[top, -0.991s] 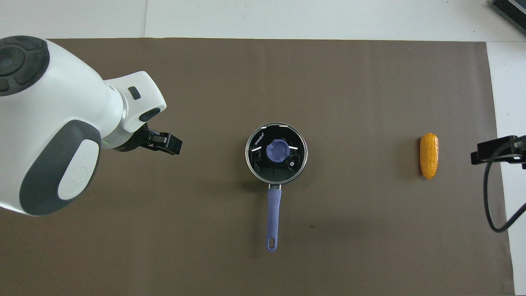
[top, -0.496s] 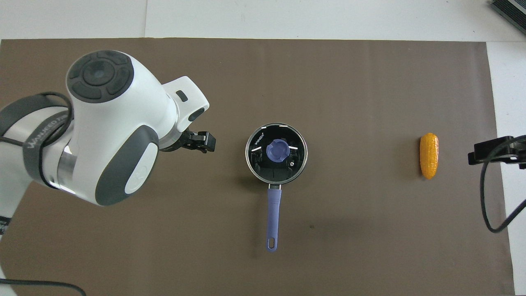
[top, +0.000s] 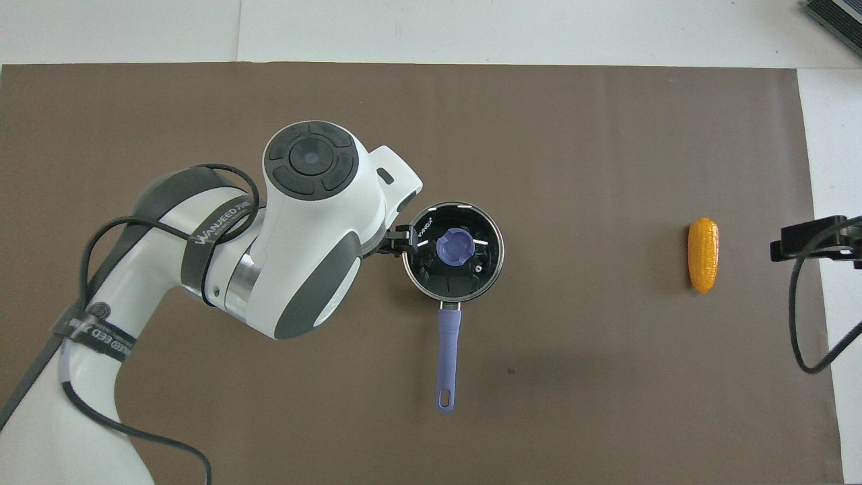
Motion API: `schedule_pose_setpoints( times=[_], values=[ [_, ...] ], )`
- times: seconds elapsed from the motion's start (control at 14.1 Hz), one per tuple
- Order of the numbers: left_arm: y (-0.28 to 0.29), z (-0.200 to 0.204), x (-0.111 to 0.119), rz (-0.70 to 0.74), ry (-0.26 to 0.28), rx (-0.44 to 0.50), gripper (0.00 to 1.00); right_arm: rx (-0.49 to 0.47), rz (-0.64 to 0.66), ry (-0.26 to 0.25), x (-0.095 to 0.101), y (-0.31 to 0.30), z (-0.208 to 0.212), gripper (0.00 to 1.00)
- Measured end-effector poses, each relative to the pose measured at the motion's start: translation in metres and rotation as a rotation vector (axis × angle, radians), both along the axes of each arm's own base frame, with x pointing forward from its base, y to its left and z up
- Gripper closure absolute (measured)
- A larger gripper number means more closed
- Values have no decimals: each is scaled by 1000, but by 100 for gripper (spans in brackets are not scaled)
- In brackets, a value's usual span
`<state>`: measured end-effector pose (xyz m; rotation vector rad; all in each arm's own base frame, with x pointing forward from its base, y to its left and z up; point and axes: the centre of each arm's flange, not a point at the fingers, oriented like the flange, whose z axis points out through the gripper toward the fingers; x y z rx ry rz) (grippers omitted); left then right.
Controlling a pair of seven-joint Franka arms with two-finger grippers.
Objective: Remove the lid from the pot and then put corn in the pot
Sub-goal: 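Grasp the lid knob with the left gripper while the right gripper reaches the corn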
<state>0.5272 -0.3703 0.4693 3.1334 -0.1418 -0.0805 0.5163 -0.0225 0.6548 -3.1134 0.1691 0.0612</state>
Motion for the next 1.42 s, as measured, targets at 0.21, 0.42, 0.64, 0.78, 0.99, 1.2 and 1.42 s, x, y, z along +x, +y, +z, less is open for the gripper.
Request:
schedule_pose_setpoints(
  times=[0.21, 0.42, 0.64, 0.78, 0.99, 1.2, 1.42],
  values=[
    [-35, -11, -7, 32, -4, -2, 0, 0, 5, 6, 0, 2, -2, 0],
    [-59, -14, -13, 40, -10, -8, 0, 0, 4, 9, -1, 2, -2, 0],
    [-74, -16, -16, 69, -14, -12, 0, 1, 0, 10, -1, 0, -3, 0],
    [-79, -22, -16, 79, -17, -14, 0, 1, -1, 15, -1, 0, -5, 0],
    [-87, -27, -13, 102, -17, -18, 0, 0, -5, 2, 1, -3, -9, 0],
    [-109, -35, -13, 109, -19, -27, 0, -2, 45, -53, 13, -11, -34, 0],
    [-116, -43, -3, 115, -27, -30, 0, -8, 100, -85, 38, -16, -101, 0]
  ],
)
